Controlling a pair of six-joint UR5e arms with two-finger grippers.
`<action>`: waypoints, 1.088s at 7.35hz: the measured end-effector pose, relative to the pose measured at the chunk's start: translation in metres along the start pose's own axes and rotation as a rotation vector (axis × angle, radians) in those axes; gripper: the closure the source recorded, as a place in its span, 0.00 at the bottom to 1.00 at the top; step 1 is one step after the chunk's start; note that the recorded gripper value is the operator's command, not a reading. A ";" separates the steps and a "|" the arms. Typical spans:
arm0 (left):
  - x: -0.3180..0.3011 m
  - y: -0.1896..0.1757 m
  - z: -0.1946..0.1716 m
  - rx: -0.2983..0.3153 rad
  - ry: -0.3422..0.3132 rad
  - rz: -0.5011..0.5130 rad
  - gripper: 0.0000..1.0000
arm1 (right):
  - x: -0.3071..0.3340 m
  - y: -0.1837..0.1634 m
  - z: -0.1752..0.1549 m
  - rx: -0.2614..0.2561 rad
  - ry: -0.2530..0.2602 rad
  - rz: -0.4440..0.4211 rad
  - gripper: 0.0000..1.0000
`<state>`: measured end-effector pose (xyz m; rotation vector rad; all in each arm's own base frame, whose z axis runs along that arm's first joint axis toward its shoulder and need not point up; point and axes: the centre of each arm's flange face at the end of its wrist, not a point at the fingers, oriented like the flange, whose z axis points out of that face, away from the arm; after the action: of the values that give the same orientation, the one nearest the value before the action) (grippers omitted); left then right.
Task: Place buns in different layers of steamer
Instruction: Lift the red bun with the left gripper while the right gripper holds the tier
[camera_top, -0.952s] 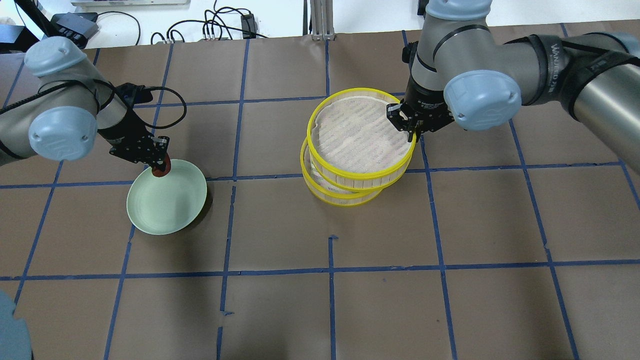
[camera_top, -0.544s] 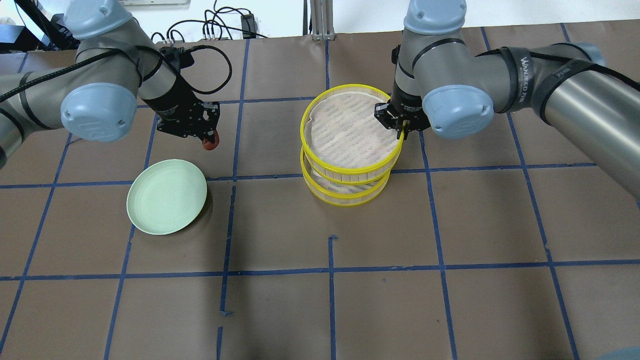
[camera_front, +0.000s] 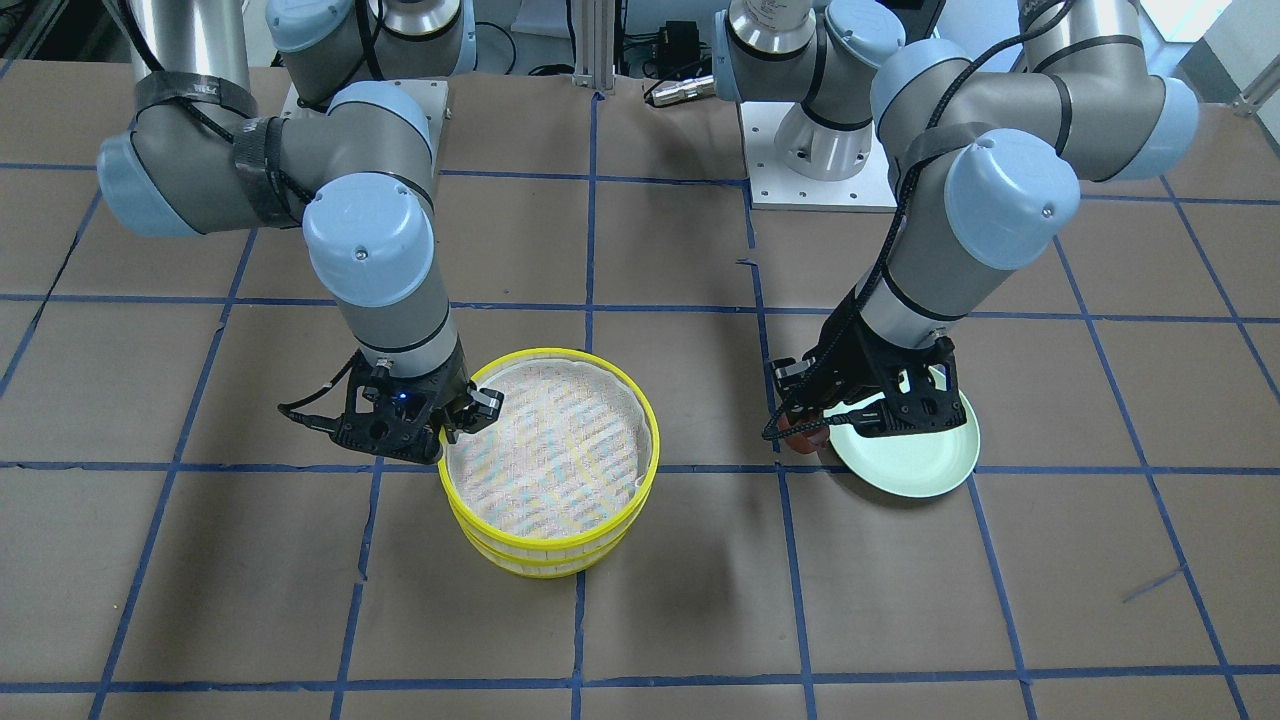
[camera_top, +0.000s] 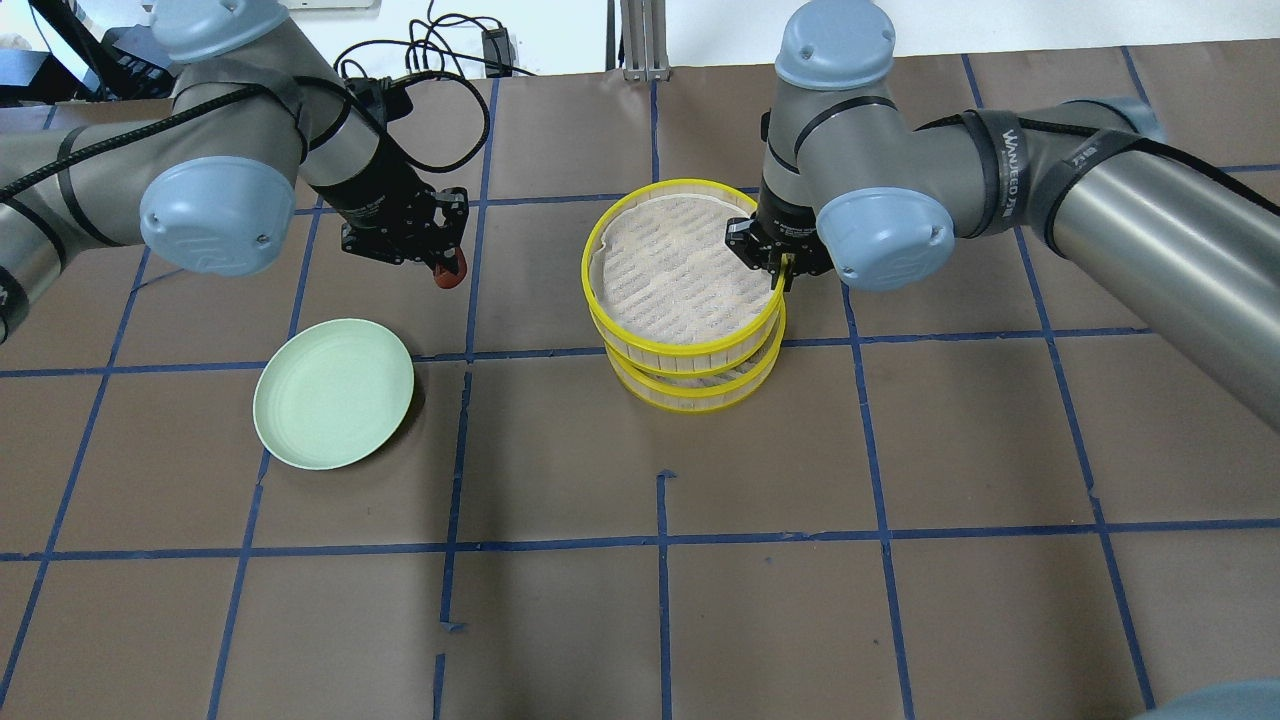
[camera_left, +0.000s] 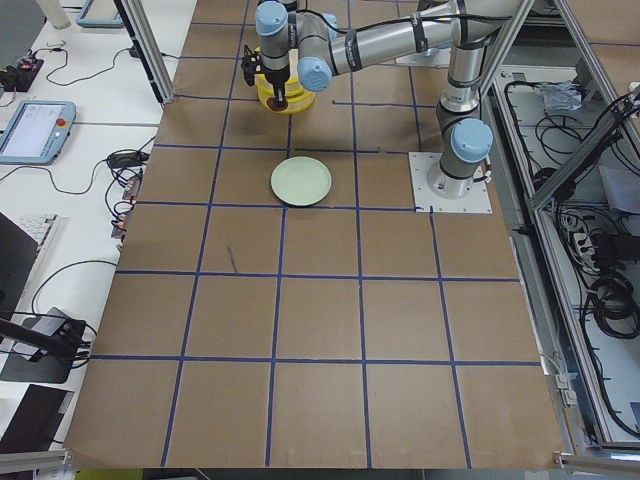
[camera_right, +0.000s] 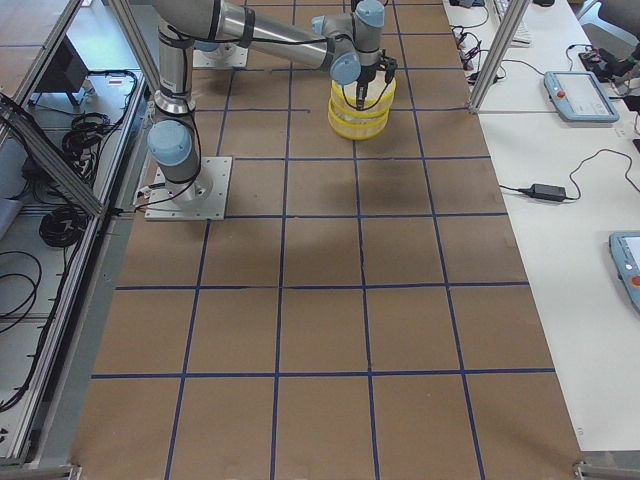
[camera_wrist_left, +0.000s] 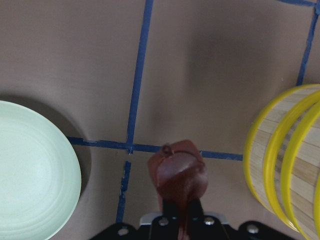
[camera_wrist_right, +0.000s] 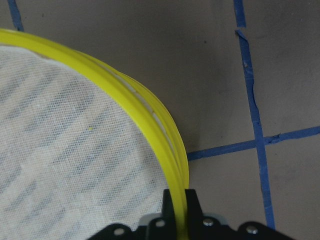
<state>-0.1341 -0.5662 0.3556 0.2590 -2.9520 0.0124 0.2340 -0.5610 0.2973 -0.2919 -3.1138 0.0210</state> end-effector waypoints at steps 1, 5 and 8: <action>0.000 0.000 -0.002 0.003 0.001 -0.004 1.00 | 0.001 0.002 0.007 -0.012 0.008 0.000 0.84; 0.001 0.001 -0.002 0.004 0.001 -0.005 1.00 | 0.004 0.005 0.015 -0.021 0.021 -0.001 0.83; 0.000 0.000 -0.002 0.003 0.000 0.001 0.99 | 0.002 0.000 0.010 0.001 0.013 0.000 0.83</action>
<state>-0.1340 -0.5657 0.3581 0.2586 -2.9521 0.0176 0.2319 -0.5605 0.2875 -0.2909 -3.1003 0.0207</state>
